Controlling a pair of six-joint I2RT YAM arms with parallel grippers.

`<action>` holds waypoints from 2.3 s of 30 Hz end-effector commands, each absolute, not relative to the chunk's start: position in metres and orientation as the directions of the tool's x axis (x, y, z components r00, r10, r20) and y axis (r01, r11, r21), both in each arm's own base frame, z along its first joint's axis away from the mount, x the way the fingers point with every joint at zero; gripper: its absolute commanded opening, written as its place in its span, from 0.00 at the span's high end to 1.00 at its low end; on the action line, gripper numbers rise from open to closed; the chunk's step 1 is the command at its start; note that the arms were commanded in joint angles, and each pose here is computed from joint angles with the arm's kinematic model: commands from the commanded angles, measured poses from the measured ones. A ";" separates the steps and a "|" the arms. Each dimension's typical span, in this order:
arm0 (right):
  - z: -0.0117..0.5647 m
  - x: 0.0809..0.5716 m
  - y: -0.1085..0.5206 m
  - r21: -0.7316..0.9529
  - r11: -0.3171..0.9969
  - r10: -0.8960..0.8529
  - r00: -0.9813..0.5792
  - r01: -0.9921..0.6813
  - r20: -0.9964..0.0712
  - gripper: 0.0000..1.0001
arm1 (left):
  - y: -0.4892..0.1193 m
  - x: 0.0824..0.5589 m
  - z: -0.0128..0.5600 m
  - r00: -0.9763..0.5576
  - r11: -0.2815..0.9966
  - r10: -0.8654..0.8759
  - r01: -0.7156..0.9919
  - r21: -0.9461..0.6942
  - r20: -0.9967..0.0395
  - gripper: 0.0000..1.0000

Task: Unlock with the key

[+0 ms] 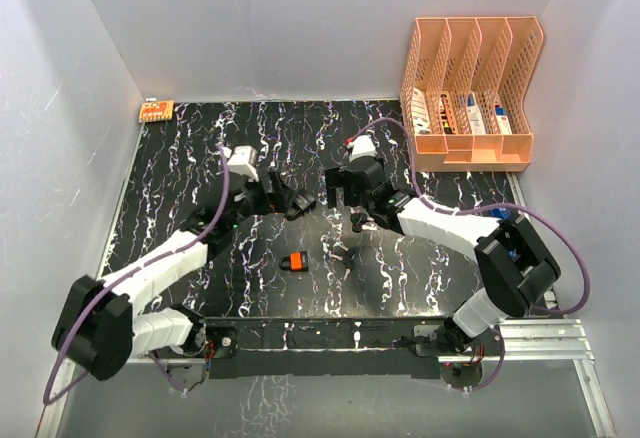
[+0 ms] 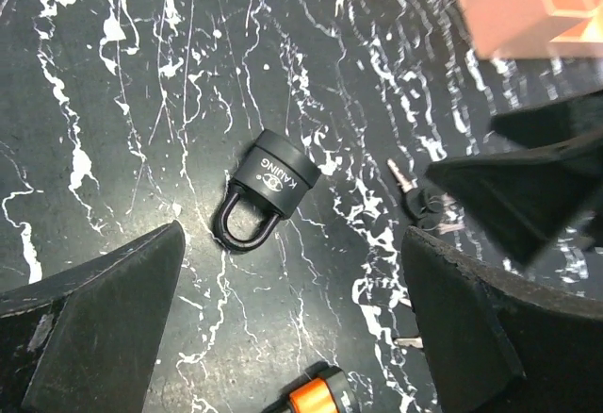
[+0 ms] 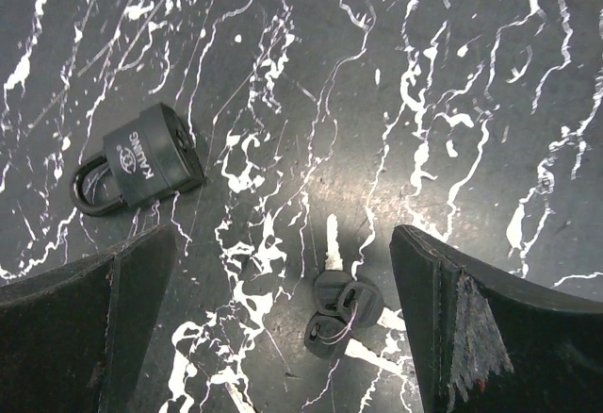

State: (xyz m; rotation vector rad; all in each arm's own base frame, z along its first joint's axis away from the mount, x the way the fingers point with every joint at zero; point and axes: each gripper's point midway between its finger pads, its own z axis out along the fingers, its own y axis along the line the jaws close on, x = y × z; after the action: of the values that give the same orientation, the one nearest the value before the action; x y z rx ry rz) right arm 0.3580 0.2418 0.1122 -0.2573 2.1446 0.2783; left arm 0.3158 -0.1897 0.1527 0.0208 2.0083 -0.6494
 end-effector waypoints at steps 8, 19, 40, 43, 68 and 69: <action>0.166 0.364 0.217 0.108 0.975 0.020 -0.407 -0.194 -0.913 0.02 | -0.216 0.329 0.126 -0.482 0.963 -0.106 0.168 -0.210 -0.870 0.02; 0.178 0.359 0.204 0.132 0.978 0.063 -0.375 -0.161 -0.925 0.02 | -0.209 0.324 0.132 -0.489 0.957 -0.174 0.120 -0.264 -0.855 0.02; 0.131 0.358 0.186 0.162 0.980 0.070 -0.570 -0.112 -0.819 0.05 | -0.162 0.328 0.131 -0.524 0.922 -0.256 0.119 -0.368 -0.812 0.05; 0.119 0.353 0.187 0.170 0.980 0.071 -0.618 -0.102 -0.783 0.08 | -0.165 0.328 0.128 -0.531 0.919 -0.253 0.129 -0.373 -0.809 0.06; 0.061 0.332 0.207 0.255 0.963 0.095 -0.768 -0.091 -0.634 0.46 | -0.165 0.330 0.127 -0.524 0.923 -0.236 0.144 -0.358 -0.819 0.15; 0.063 0.332 0.206 0.256 0.962 0.098 -0.764 -0.091 -0.638 0.44 | -0.165 0.329 0.127 -0.524 0.922 -0.237 0.145 -0.360 -0.818 0.19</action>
State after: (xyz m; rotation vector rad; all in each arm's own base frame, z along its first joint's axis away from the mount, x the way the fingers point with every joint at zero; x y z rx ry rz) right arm 0.3181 0.1949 0.0419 -0.0160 2.4848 0.2932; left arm 0.3305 -0.1644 0.1232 -0.0732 2.0847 -0.4665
